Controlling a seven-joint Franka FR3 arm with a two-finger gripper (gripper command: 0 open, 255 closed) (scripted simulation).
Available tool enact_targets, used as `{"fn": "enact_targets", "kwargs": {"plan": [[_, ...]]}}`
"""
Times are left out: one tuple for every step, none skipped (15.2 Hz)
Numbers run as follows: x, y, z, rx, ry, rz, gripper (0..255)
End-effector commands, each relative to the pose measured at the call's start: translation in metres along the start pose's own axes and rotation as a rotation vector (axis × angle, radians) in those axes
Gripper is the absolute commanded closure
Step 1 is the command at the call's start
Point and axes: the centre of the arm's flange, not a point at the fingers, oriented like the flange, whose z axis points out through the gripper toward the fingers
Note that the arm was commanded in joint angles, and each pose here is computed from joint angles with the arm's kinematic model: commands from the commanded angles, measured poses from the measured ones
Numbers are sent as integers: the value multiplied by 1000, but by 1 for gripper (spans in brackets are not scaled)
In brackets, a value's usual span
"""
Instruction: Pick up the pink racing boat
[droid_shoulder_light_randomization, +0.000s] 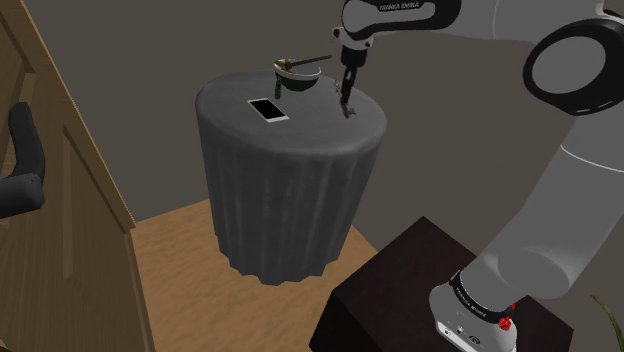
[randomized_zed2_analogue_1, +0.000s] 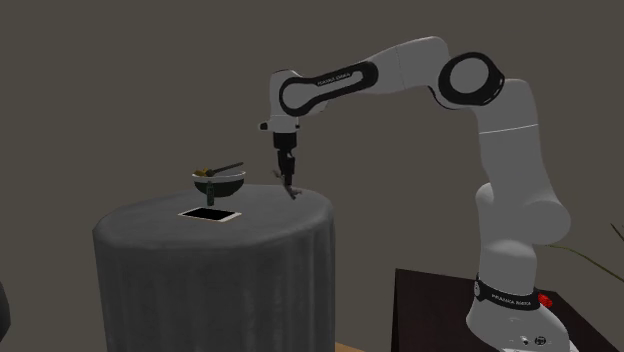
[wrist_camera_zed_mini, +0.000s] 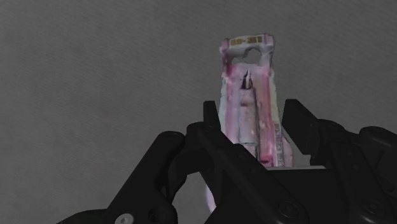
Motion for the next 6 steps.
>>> {"fn": "enact_targets", "kwargs": {"plan": [[-1, 2, -11, 0, 0, 0, 255], [-1, 2, -17, 0, 0, 0, 255], [-1, 3, -22, 0, 0, 0, 255], [-1, 4, -27, 0, 0, 0, 255], [-2, 4, -28, 0, 0, 0, 255], [-1, 4, -28, 0, 0, 0, 255]]}}
